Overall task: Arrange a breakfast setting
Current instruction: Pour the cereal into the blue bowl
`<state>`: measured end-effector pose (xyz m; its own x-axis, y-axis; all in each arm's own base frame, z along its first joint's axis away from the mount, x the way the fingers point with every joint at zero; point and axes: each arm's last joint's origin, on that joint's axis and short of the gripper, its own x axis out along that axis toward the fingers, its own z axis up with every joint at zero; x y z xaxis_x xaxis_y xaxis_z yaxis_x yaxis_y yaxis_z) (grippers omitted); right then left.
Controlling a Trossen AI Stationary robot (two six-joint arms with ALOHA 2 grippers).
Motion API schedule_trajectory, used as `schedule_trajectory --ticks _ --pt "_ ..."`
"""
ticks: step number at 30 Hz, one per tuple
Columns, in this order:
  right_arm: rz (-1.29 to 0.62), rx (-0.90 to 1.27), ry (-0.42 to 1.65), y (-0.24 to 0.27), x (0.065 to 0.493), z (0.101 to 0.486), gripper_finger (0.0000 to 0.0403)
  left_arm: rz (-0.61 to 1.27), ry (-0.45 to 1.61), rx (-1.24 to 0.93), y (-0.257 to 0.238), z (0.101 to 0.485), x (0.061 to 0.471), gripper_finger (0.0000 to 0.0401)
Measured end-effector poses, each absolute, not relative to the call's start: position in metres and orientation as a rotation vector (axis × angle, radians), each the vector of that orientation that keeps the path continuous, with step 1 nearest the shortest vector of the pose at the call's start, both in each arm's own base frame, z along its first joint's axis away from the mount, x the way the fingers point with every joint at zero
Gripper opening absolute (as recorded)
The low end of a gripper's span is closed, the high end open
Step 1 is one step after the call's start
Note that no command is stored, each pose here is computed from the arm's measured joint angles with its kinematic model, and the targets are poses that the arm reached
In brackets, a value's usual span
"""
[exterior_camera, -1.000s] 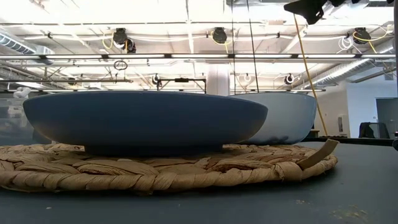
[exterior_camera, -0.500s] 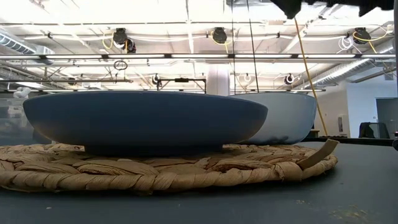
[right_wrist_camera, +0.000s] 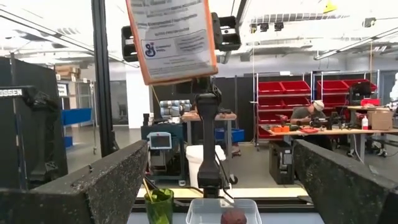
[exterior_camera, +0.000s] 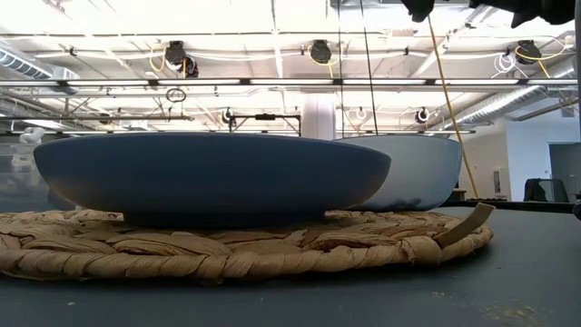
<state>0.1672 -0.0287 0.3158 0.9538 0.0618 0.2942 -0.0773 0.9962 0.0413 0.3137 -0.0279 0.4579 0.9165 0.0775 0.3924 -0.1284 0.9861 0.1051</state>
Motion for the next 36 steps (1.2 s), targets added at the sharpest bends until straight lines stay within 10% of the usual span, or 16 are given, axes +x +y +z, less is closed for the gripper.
schedule_trajectory --ticks 36 --pt "0.071 -0.013 -0.416 -0.024 0.145 0.331 0.0390 0.089 -0.285 0.014 0.007 0.374 0.401 0.0246"
